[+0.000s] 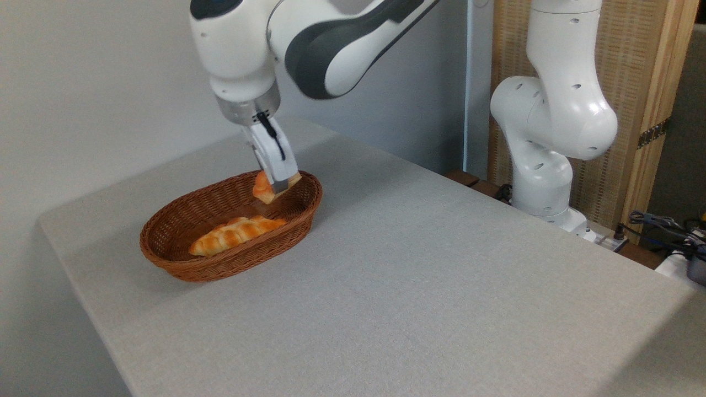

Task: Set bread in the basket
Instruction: 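Carry the bun over the wicker basket and lower it inside, then open the gripper to release the bun into the basket, then raise the open gripper up away from the basket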

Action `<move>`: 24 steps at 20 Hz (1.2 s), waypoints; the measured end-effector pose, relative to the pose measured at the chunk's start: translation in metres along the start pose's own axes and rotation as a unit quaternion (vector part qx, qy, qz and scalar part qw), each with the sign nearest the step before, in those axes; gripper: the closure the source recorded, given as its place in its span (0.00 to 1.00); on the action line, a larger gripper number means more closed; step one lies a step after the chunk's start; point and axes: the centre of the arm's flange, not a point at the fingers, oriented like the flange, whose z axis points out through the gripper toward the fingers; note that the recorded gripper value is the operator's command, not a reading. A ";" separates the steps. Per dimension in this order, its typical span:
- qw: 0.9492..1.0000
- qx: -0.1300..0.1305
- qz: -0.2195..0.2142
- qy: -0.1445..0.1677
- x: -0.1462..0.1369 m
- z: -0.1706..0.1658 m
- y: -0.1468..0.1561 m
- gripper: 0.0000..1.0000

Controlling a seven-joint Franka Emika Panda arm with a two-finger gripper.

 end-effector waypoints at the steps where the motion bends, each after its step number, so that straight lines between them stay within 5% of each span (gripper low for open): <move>1: 1.000 -0.004 0.001 0.006 0.007 0.009 0.000 0.00; 12: 1.000 -0.006 0.006 0.009 0.019 0.025 -0.001 0.00; 18: 0.997 0.074 0.015 0.005 0.014 -0.053 -0.016 0.00; 24: 0.986 0.153 -0.057 -0.036 -0.015 -0.143 -0.040 0.00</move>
